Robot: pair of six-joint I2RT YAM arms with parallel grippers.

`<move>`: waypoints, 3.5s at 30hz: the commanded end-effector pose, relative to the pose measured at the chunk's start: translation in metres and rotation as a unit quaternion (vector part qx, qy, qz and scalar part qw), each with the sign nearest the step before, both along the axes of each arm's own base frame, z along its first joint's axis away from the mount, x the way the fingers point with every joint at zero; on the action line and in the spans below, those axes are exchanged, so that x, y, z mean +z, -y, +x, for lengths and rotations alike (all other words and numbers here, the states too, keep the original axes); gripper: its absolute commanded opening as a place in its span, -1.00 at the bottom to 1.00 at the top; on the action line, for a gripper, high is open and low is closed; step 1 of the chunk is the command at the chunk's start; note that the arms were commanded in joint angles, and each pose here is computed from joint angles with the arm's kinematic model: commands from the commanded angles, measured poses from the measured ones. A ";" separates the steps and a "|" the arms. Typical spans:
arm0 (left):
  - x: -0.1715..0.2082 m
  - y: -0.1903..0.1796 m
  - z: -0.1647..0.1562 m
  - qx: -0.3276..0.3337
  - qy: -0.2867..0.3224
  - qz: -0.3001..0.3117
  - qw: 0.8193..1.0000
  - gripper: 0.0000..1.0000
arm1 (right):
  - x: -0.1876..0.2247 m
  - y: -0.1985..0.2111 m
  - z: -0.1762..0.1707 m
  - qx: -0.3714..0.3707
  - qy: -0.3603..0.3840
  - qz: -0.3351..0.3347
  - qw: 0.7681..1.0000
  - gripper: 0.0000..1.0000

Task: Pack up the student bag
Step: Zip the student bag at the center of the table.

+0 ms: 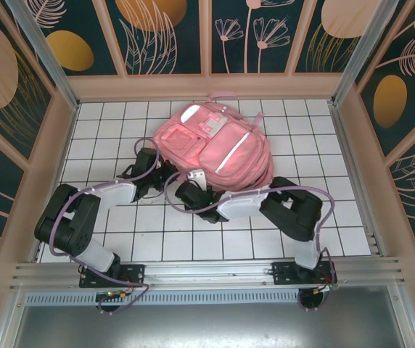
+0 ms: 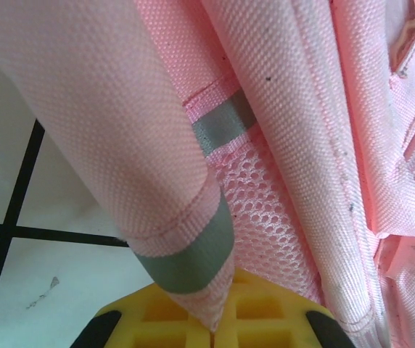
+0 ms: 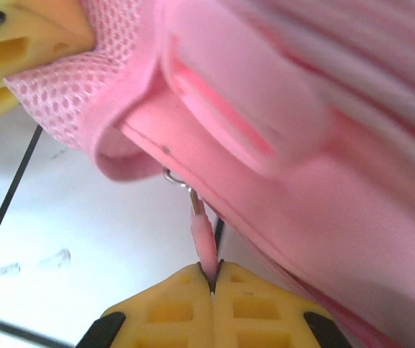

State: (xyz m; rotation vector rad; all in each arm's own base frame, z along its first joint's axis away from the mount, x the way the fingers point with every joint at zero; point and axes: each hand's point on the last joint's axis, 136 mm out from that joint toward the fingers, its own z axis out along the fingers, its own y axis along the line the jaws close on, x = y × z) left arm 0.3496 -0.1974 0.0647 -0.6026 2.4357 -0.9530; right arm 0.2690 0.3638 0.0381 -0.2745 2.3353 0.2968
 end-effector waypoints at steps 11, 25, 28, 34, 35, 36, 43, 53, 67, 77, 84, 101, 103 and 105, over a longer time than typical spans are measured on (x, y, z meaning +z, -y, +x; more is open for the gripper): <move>0.024 -0.050 0.035 0.065 0.046 0.060 0.995 -1.00 | 0.001 0.100 -0.035 -0.099 -0.016 -0.045 0.994 -1.00; 0.039 -0.059 0.048 0.052 0.057 0.016 0.997 -1.00 | 0.038 0.082 -0.043 -0.050 -0.009 0.012 0.999 -0.84; 0.033 -0.057 0.042 0.051 0.049 0.006 0.997 -1.00 | 0.046 0.062 -0.035 -0.039 -0.003 0.022 0.999 -0.81; 0.034 -0.042 0.025 0.046 0.043 -0.023 0.998 -1.00 | 0.043 0.065 -0.009 -0.063 -0.008 0.003 0.998 -0.76; 0.036 -0.039 0.022 0.047 0.043 -0.027 0.998 -1.00 | 0.039 0.070 -0.004 -0.071 -0.014 0.001 0.997 -0.76; 0.037 -0.036 0.017 0.047 0.042 -0.032 0.998 -1.00 | 0.034 0.078 0.001 -0.079 -0.022 -0.001 0.997 -0.76; 0.045 -0.012 -0.010 0.032 0.039 -0.066 0.996 -1.00 | -0.003 0.138 0.042 -0.134 -0.057 -0.045 0.988 -0.91; 0.031 -0.003 -0.024 0.052 0.017 -0.082 0.995 -1.00 | 0.045 0.125 0.059 -0.088 -0.035 0.027 0.995 -0.56; 0.021 0.000 -0.012 0.063 0.008 -0.077 0.995 -1.00 | 0.035 0.015 -0.012 0.000 -0.044 0.106 0.993 -0.17; 0.000 -0.003 -0.013 0.062 -0.003 -0.052 0.997 -1.00 | 0.007 -0.006 0.004 0.000 -0.061 0.109 0.992 -0.31; 0.004 -0.002 -0.012 0.060 0.001 -0.053 0.997 -1.00 | -0.007 -0.002 0.015 -0.014 -0.068 0.103 0.992 -0.32; 0.010 -0.007 -0.011 0.065 0.007 -0.038 0.997 -1.00 | 0.000 0.009 0.018 -0.036 -0.054 0.064 0.996 -1.00; 0.012 -0.013 -0.010 0.074 0.010 -0.020 0.997 -1.00 | 0.002 0.020 0.018 -0.054 -0.054 0.046 0.996 -1.00; 0.015 -0.023 -0.009 0.088 0.014 0.001 0.996 -1.00 | 0.004 0.035 0.015 -0.078 -0.057 0.026 0.995 -1.00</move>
